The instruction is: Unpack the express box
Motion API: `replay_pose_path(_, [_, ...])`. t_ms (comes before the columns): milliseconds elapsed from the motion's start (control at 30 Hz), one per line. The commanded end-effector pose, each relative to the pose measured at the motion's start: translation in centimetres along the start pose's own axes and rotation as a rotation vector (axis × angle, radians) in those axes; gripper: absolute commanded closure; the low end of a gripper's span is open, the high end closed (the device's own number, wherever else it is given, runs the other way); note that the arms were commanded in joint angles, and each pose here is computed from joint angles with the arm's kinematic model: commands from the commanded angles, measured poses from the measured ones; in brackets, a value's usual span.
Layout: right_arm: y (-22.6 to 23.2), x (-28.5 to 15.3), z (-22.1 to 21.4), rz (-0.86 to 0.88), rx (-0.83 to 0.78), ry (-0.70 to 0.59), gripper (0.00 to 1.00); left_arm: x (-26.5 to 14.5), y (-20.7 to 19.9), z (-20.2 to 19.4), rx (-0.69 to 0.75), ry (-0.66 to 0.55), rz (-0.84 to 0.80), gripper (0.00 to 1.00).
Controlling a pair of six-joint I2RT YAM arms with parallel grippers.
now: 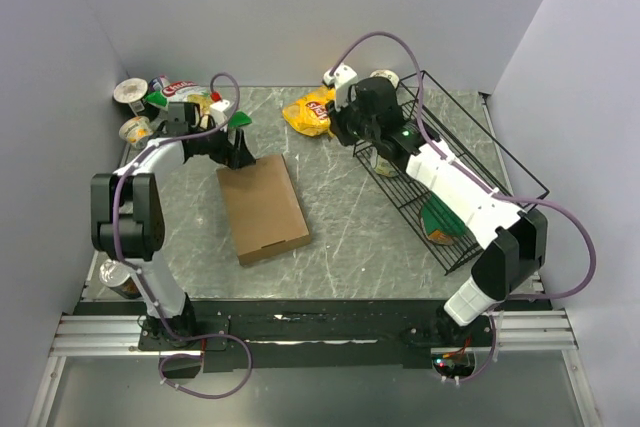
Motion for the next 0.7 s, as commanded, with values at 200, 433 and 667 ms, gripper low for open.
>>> replay_pose_path(200, [1.5, 1.2, 2.5, -0.032, 0.074, -0.168, 1.0, -0.8, -0.9, -3.7, -0.196, 0.108, 0.025, 0.14])
replay_pose_path(433, [4.0, 4.4, 1.7, -0.097, 0.04, -0.136, 1.0, -4.6, -5.1, -6.7, -0.43, 0.15, 0.237, 0.21])
replay_pose_path(667, [6.9, 5.2, 1.0, 0.295, -0.028, -0.032, 1.0, -6.5, -5.5, -3.4, -0.205, 0.042, 0.215, 0.07])
Point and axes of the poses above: each gripper's point midway between its finger pads, its own x axis out along the fingers, its own y axis along the line the jaws close on, z = x × y, the point moved 8 cm from there along -x, back along the fingers, and after that the axes turned 10 degrees about x, right-handed, at the moved point
